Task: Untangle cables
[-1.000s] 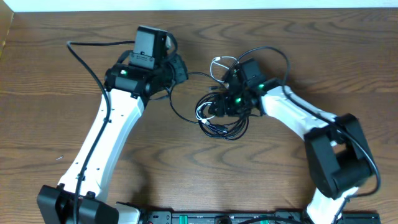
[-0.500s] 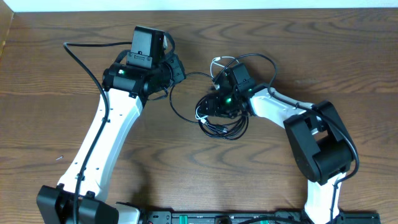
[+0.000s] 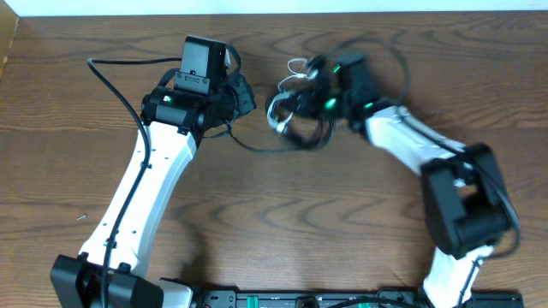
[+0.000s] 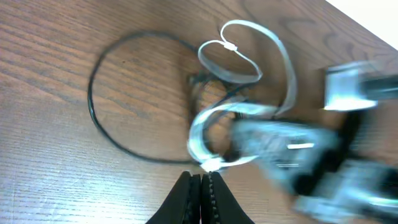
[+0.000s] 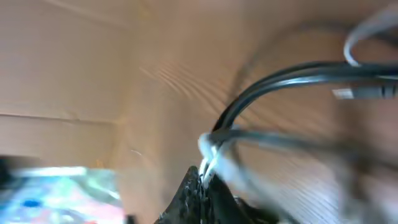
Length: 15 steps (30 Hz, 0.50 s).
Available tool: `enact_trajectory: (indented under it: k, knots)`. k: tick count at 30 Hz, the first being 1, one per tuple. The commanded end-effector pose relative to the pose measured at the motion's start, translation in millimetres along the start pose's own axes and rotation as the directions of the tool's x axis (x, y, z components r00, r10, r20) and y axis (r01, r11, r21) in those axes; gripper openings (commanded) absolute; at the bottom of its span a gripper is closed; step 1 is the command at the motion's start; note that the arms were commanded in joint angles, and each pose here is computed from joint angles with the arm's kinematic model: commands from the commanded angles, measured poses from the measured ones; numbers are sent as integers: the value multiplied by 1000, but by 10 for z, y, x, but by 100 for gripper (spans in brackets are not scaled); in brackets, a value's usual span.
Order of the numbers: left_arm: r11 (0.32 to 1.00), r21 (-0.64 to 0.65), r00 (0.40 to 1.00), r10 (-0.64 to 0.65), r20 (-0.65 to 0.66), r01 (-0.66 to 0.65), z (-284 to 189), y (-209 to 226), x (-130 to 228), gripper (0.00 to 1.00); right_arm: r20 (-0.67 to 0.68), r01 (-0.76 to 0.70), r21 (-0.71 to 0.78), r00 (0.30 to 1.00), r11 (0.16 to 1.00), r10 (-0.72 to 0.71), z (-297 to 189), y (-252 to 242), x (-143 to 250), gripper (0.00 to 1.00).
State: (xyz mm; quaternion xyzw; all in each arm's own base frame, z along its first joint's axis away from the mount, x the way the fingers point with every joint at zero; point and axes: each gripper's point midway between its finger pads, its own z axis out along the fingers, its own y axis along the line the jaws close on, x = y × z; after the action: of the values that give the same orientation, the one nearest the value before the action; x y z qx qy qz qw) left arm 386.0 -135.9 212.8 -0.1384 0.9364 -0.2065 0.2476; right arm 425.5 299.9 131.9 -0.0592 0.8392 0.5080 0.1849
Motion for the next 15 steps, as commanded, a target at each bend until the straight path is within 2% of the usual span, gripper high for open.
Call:
enact_trajectory:
  k: [1, 3, 4, 9, 10, 12, 15]
  knots:
    - [1000, -13, 1000, -3, 14, 3, -13, 25, -32, 8, 88, 132, -212, 989, 968, -116, -699, 1030, -470, 1]
    - [1000, -12, 1000, -3, 13, 3, -12, 22, -30, 8, 108, 120, -197, 989, 973, -100, -863, 1071, -520, 1]
    - [1000, -8, 1000, -2, 10, 2, -12, 14, -24, 13, 101, 96, -183, 992, 978, -78, -868, 1022, -511, 1]
    - [1000, 18, 1000, 4, -16, -4, 10, -27, 19, 17, 65, -16, -74, 998, 997, 21, -808, 702, -404, 1]
    - [1000, 15, 1000, 3, -20, -3, 26, -15, 29, 23, 65, -15, -76, 998, 997, 20, -810, 709, -406, 1]
    - [1000, 10, 1000, 1, -28, -1, 55, 1, 43, 29, 72, 6, -98, 997, 995, 1, -825, 776, -431, 1]
    - [1000, 3, 999, -1, -38, 1, 94, 20, 58, 32, 91, 32, -181, 996, 983, -16, -932, 998, -549, 1]
